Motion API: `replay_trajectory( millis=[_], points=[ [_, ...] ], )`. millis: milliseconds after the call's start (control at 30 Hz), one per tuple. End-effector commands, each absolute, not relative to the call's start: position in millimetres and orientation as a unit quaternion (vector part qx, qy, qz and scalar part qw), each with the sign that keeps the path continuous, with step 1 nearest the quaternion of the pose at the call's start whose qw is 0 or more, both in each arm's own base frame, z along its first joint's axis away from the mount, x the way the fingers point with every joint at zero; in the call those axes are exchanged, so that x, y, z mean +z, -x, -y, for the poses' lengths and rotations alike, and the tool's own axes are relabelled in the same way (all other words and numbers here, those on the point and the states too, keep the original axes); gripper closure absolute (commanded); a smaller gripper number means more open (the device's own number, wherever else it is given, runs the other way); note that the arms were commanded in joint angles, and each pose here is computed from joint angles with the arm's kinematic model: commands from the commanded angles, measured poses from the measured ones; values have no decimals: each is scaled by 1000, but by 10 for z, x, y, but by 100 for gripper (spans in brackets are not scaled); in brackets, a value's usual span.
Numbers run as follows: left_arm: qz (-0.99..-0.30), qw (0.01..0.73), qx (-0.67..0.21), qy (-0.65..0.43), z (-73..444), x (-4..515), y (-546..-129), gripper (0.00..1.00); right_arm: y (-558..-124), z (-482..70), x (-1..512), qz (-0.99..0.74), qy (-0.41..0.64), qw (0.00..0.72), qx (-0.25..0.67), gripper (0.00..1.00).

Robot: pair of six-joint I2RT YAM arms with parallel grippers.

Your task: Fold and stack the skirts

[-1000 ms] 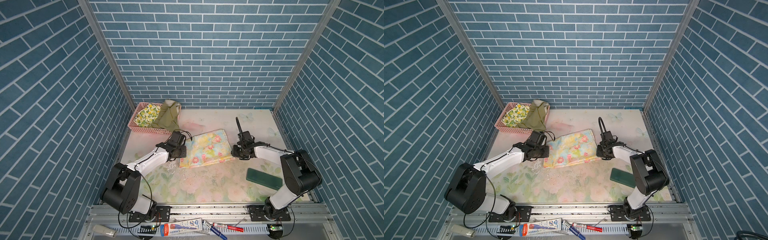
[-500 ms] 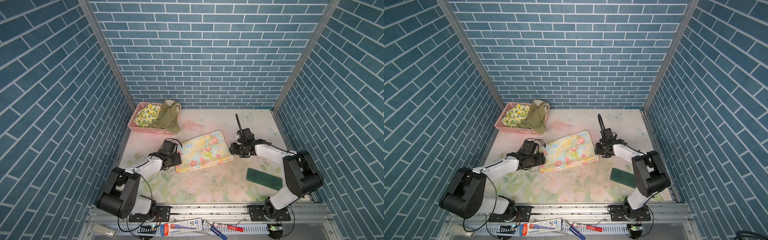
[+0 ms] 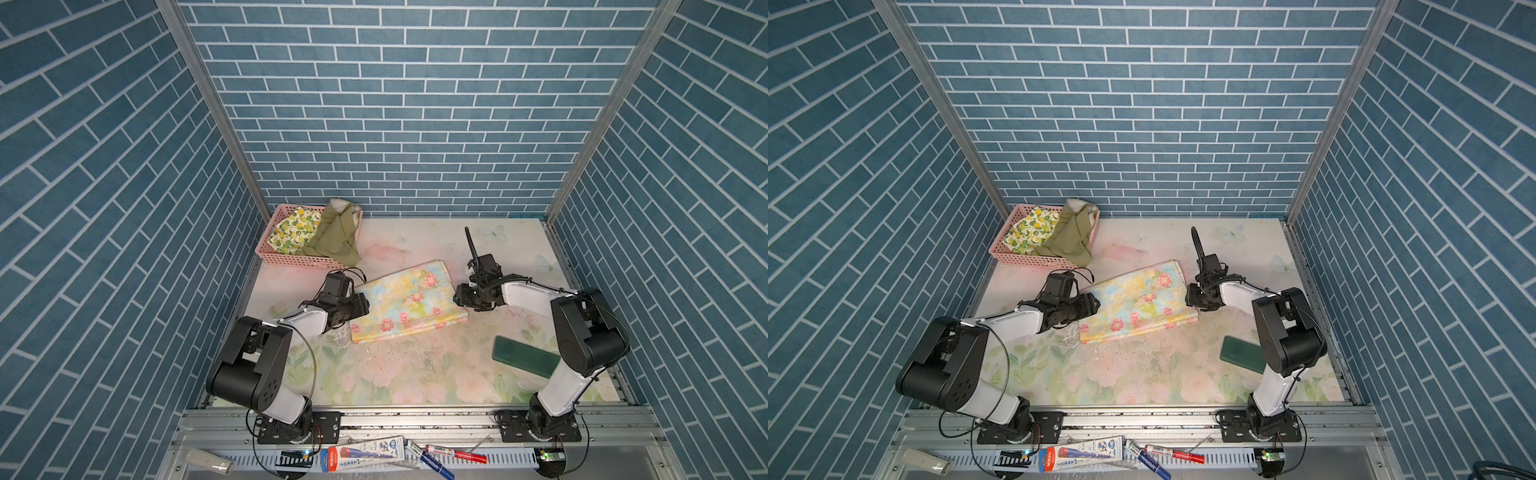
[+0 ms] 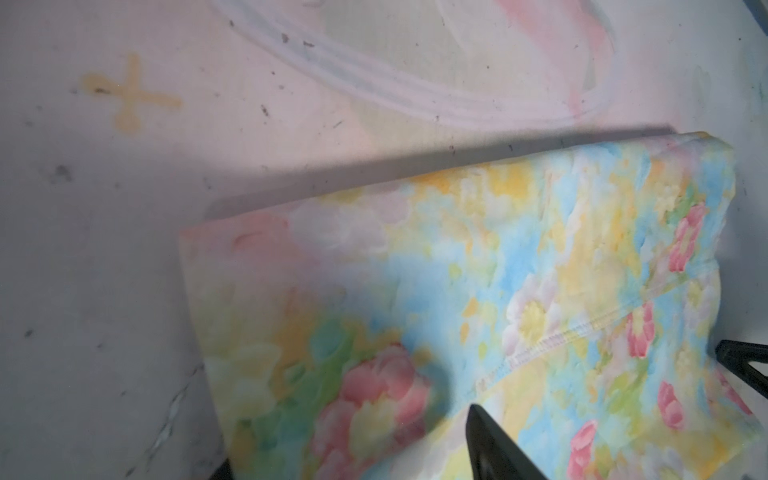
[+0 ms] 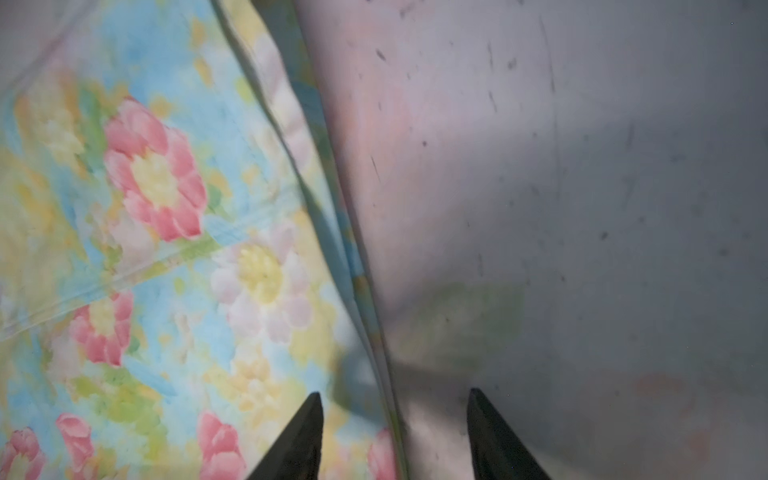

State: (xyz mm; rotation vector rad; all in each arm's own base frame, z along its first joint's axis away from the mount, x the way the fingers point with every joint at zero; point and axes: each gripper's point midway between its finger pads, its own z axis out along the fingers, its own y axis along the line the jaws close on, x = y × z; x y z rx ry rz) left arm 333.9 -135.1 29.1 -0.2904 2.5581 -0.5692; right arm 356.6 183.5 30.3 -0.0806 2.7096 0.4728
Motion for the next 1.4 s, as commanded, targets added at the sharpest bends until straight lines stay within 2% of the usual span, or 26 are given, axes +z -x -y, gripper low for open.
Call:
replay_trajectory(
  millis=[0,33,100,133,267,300,667,933,1133,1367],
  points=[
    [-972,116,-169,117,1216,-303,-2730,31,-3681,-1945,292,-961,41,202,182,45],
    [-973,110,-166,116,1204,-336,-2696,32,-3686,-1956,270,-962,41,201,182,45],
    [-974,102,-162,117,1186,-390,-2657,40,-3688,-1974,224,-962,40,198,183,45],
    [-974,99,-165,117,1199,-408,-2648,49,-3687,-1990,201,-962,41,196,184,45],
    [-975,100,-161,113,1202,-406,-2714,97,-3678,-2011,119,-963,38,190,185,45],
    [-975,106,-158,113,1197,-377,-2749,100,-3678,-2001,110,-964,37,190,184,45],
    [-970,203,-111,73,1071,440,-3029,100,-3671,-1830,246,-963,-4,220,159,45],
    [-972,232,-41,6,1177,922,-3192,100,-3642,-2083,220,-950,-12,225,217,46],
    [-967,247,13,-60,1597,1146,-3394,100,-3559,-2170,143,-944,-37,224,239,49],
    [-959,251,24,-127,2330,1219,-3566,100,-3453,-2177,-9,-934,-80,218,270,65]
  ],
)
